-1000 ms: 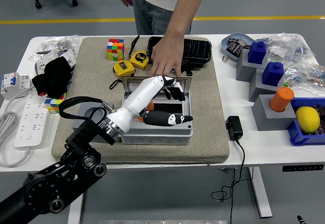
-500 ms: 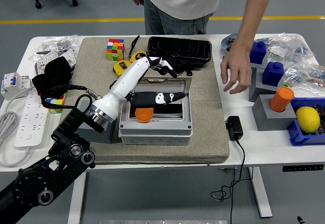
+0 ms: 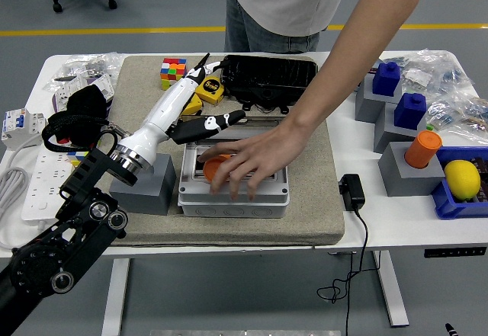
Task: Fetch the battery,place it into the box,close the lid of the box
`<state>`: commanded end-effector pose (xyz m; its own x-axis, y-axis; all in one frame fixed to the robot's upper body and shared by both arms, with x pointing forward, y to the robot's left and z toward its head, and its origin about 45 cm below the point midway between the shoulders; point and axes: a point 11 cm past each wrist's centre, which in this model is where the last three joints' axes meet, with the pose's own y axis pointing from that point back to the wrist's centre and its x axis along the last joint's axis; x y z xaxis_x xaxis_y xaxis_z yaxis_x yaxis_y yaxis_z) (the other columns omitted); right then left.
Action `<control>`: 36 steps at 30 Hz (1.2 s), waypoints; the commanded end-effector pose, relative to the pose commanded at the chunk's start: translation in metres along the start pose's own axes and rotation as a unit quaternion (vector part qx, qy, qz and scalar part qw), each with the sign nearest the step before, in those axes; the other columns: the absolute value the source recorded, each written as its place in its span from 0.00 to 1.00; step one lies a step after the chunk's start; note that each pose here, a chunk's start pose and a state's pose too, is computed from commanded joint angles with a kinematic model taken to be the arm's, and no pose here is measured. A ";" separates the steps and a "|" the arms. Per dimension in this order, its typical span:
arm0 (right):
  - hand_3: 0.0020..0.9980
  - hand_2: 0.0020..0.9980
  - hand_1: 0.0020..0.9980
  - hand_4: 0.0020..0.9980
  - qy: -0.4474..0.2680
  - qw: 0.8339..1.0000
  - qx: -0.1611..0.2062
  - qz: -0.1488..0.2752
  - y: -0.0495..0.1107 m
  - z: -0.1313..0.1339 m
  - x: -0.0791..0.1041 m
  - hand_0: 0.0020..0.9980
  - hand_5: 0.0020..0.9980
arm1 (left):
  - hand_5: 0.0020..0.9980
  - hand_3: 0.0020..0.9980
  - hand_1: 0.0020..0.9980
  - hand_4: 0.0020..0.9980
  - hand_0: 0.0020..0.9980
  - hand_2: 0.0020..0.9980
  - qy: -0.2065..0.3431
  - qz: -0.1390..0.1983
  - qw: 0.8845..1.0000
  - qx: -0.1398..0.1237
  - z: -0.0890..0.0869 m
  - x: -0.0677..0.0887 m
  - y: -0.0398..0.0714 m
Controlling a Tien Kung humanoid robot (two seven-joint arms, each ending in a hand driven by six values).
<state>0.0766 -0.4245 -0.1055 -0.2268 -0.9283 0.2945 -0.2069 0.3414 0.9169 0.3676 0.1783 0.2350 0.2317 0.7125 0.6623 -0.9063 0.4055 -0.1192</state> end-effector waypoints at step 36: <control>0.78 0.74 0.73 1.00 -0.002 1.000 0.002 0.000 0.000 -0.002 0.000 0.81 1.00 | 1.00 0.58 1.00 1.00 1.00 0.95 -0.139 -0.007 0.989 0.059 -0.025 0.010 0.003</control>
<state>0.0781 -0.4250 -0.1051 -0.2299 -0.9276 0.2945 -0.2104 0.3428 0.9155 0.3762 0.2008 0.2228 0.1538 0.5153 0.8431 -0.9420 0.3340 -0.0323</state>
